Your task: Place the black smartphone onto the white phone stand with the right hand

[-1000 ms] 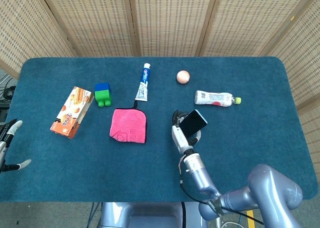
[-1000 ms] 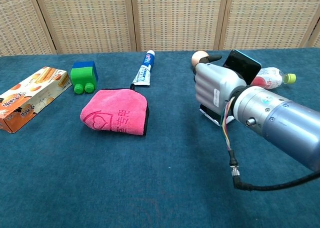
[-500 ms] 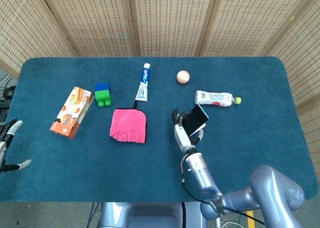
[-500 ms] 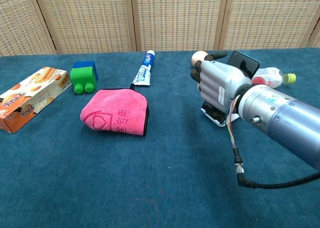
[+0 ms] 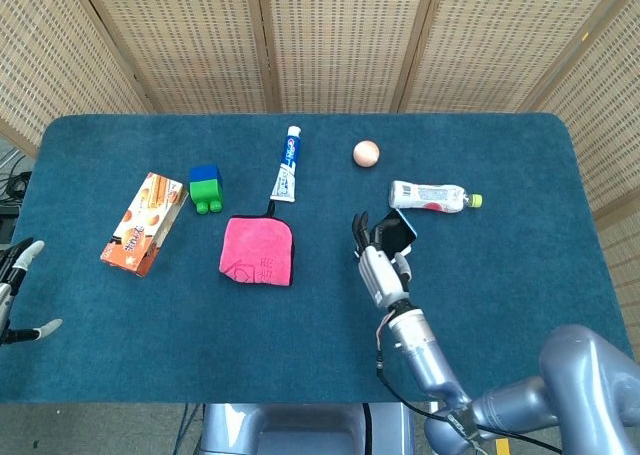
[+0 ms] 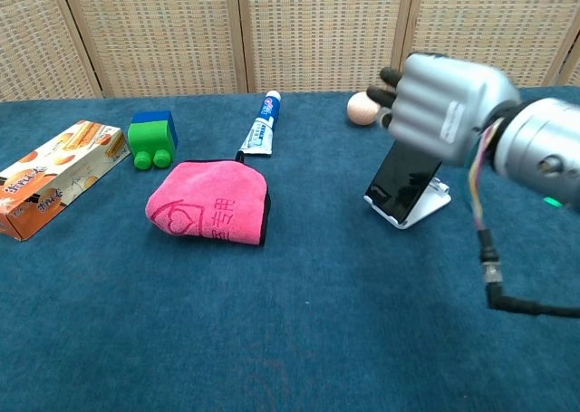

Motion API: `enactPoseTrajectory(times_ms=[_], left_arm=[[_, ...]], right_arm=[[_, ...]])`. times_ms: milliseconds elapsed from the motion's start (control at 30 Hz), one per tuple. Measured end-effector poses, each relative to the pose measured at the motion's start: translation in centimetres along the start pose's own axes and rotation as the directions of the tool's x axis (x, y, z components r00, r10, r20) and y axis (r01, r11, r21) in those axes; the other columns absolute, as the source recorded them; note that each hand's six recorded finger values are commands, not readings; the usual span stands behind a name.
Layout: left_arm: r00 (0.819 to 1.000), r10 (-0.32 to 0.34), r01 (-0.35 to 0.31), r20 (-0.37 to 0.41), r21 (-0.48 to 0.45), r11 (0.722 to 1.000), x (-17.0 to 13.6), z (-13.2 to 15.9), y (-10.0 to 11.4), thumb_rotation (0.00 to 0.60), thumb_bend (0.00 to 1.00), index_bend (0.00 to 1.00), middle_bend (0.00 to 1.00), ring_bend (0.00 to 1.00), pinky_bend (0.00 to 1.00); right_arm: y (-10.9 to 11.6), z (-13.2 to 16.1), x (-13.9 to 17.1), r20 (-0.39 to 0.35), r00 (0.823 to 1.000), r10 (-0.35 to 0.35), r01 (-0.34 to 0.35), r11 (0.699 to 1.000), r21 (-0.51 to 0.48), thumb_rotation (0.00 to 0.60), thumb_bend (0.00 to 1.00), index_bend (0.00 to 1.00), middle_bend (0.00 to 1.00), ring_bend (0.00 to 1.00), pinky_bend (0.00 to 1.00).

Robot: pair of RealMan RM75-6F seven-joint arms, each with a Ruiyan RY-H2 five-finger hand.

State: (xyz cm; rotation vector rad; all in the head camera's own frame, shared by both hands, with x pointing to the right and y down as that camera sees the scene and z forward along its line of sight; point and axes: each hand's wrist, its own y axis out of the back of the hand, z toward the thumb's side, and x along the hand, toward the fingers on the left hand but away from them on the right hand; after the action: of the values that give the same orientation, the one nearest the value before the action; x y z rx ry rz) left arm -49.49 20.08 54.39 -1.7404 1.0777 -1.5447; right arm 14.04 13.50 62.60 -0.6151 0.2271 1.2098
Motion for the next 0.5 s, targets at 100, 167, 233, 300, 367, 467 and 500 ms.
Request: enactPoseTrajectory(times_ms=[100,167,233,300,367,467,500], left_arm=[[1.000,0.011,-0.011,0.009,0.000,1.000,-0.3,0.1,0.1,0.600,0.00,0.00,0.00,0.00,0.00],[1.000,0.023,-0.023,0.015,0.000,1.000,-0.5,0.2,0.3,0.600,0.00,0.00,0.00,0.00,0.00],[0.999,0.035,-0.035,0.024,0.001,0.999,-0.7,0.3,0.4,0.600,0.00,0.00,0.00,0.00,0.00],[0.999,0.042,-0.042,0.031,0.001,0.999,-0.9,0.5,0.4,0.600,0.00,0.00,0.00,0.00,0.00],[0.998,0.049,-0.049,0.038,0.002,0.999,-1.2,0.5,0.4,0.600,0.00,0.00,0.00,0.00,0.00],[0.997,0.059,-0.059,0.050,0.005,0.998,-1.5,0.7,0.4,0.600,0.00,0.00,0.00,0.00,0.00],[0.997,0.062,-0.063,0.053,0.007,0.998,-1.6,0.7,0.5,0.600,0.00,0.00,0.00,0.00,0.00]], right_arm=[[-1.1,-2.3,1.3,0.024,0.999,-0.024,0.026,0.995,-0.101,0.600,0.52,0.12,0.04,0.08,0.35],[-2.2,-3.7,1.9,0.050,0.998,-0.042,0.050,0.983,-0.174,0.600,0.51,0.12,0.04,0.09,0.34],[-3.5,-4.8,2.4,0.075,0.996,-0.056,0.074,0.963,-0.260,0.600,0.50,0.12,0.04,0.09,0.33],[-4.7,-5.7,2.9,0.096,0.993,-0.065,0.094,0.936,-0.340,0.600,0.48,0.12,0.04,0.08,0.28],[-6.4,-6.5,3.6,0.120,0.991,-0.064,0.111,0.892,-0.438,0.600,0.47,0.12,0.04,0.08,0.23],[-9.3,-7.4,4.7,0.158,0.987,-0.039,0.125,0.802,-0.584,0.600,0.34,0.12,0.02,0.02,0.15],[-10.3,-7.6,5.2,0.169,0.985,-0.028,0.129,0.770,-0.625,0.600,0.22,0.11,0.01,0.00,0.12]])
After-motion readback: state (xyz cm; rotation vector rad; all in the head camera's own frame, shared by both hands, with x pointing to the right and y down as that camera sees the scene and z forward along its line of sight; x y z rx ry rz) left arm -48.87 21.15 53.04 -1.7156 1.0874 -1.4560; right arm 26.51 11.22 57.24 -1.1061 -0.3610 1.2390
